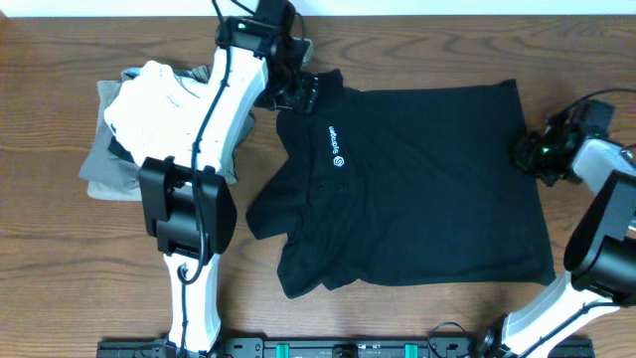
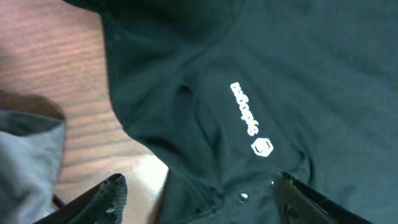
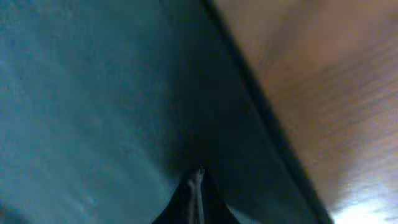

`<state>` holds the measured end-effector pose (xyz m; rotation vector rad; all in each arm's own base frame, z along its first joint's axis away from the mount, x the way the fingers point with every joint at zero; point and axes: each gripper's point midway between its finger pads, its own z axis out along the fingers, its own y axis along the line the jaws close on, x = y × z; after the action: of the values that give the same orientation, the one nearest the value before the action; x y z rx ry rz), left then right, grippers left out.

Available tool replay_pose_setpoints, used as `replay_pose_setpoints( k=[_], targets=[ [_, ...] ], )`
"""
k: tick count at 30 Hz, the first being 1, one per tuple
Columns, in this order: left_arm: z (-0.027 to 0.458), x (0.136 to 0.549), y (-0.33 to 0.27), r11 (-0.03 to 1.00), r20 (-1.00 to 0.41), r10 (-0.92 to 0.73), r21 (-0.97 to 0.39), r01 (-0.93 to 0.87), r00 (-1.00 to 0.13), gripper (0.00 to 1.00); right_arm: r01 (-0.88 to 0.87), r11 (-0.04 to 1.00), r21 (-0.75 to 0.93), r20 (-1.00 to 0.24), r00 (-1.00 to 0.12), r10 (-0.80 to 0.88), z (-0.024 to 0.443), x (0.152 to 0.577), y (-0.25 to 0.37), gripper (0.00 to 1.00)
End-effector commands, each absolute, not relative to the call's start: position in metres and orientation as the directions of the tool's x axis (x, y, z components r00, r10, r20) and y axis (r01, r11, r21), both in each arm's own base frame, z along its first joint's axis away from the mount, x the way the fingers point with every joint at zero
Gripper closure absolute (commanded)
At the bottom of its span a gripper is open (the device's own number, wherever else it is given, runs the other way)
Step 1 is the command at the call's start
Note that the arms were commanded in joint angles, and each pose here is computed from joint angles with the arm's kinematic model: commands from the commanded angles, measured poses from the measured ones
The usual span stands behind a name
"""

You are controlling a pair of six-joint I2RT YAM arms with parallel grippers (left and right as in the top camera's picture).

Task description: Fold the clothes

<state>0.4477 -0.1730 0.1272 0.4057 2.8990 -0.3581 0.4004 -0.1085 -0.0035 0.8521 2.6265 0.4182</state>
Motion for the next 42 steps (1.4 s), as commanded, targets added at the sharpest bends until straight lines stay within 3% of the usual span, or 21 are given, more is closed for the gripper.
replay_pose_setpoints(
  k=[1,6,9,15,19,27,33,39,42],
  targets=[
    [0.14,0.442,-0.17,0.933,-0.229,0.239,-0.216,0.288,-0.944,0.23,0.623,0.731,0.278,-0.179,-0.714,0.677,-0.032,0.379,-0.115,0.99],
    [0.139,0.435,-0.167,0.935,-0.198,0.241,-0.216,0.282,-0.95,0.2,0.711,0.702,0.045,-0.271,-0.668,0.693,-0.036,0.36,-0.164,0.98],
    [0.138,0.433,-0.167,0.935,-0.193,0.241,-0.216,0.281,-0.951,0.17,0.751,0.66,-0.005,-0.295,-0.631,0.717,-0.034,0.349,-0.189,0.99],
    [0.135,0.432,-0.166,0.936,-0.18,0.242,-0.216,0.278,-0.954,0.14,0.817,0.576,0.023,-0.272,-0.549,0.79,-0.032,0.328,-0.223,0.99],
    [0.123,0.431,-0.168,0.935,-0.163,0.25,-0.215,0.282,-0.954,0.15,0.812,0.566,0.144,-0.234,-0.528,0.817,-0.03,0.336,-0.219,0.99],
    [0.08,0.417,-0.194,0.896,-0.153,0.36,-0.217,0.386,-0.92,0.17,0.805,0.576,0.146,-0.22,-0.541,0.812,-0.026,0.336,-0.217,0.99],
    [0.046,0.393,-0.215,0.841,-0.133,0.486,-0.198,0.504,-0.864,0.31,0.806,0.575,0.144,-0.213,-0.542,0.813,-0.026,0.335,-0.216,0.99],
    [0.024,0.382,-0.219,0.828,-0.119,0.526,-0.152,0.539,-0.842,0.32,0.807,0.574,0.14,-0.203,-0.544,0.814,-0.027,0.333,-0.214,0.99],
    [0.017,0.383,-0.225,0.821,-0.141,0.534,-0.149,0.551,-0.834,0.42,0.807,0.574,0.139,-0.2,-0.545,0.814,-0.027,0.332,-0.214,0.98]
  ],
)
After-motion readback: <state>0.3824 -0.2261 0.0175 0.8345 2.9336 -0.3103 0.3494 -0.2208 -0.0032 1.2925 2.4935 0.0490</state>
